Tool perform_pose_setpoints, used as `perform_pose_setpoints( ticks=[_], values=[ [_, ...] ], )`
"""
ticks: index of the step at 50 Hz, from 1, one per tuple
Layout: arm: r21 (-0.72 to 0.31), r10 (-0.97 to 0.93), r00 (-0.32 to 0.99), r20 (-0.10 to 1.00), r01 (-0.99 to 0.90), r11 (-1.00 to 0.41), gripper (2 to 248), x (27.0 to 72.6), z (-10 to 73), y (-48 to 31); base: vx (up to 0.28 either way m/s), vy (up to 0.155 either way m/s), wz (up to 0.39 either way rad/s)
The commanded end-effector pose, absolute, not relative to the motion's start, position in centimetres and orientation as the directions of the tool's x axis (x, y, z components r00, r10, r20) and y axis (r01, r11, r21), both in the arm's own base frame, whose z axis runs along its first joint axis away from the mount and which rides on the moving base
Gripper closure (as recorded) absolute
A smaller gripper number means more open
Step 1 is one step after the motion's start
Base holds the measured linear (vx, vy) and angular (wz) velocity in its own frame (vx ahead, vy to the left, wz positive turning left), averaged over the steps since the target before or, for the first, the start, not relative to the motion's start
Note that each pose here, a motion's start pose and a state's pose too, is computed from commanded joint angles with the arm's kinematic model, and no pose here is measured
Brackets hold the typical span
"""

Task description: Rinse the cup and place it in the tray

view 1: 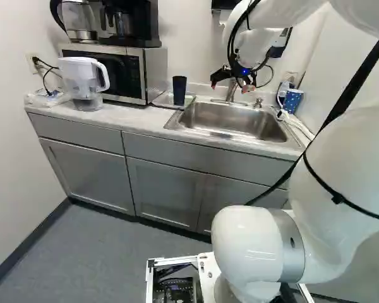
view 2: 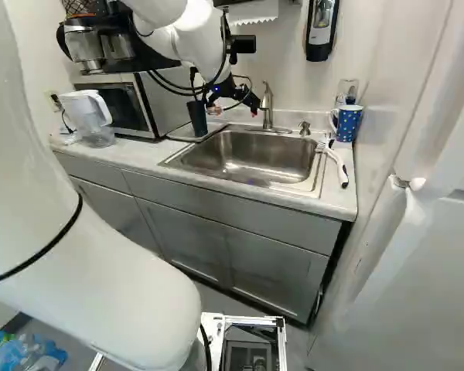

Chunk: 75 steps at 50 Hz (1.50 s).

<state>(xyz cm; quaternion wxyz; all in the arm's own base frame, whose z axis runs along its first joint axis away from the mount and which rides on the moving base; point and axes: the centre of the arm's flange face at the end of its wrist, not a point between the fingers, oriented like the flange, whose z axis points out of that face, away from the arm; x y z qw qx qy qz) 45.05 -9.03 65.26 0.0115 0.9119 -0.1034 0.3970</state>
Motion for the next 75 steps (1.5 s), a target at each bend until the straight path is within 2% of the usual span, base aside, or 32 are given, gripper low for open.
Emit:
perform_pose_setpoints(
  ticks=[20,75],
  values=[
    [-0.061,-0.216,0.649,0.730,-0.253,-0.966,3,42.5,65.2,-11.1,0.000,0.000,0.000],
    [-0.061,-0.216,0.649,0.730,-0.253,-0.966,3,42.5,65.2,-11.1,0.000,0.000,0.000]
  ],
)
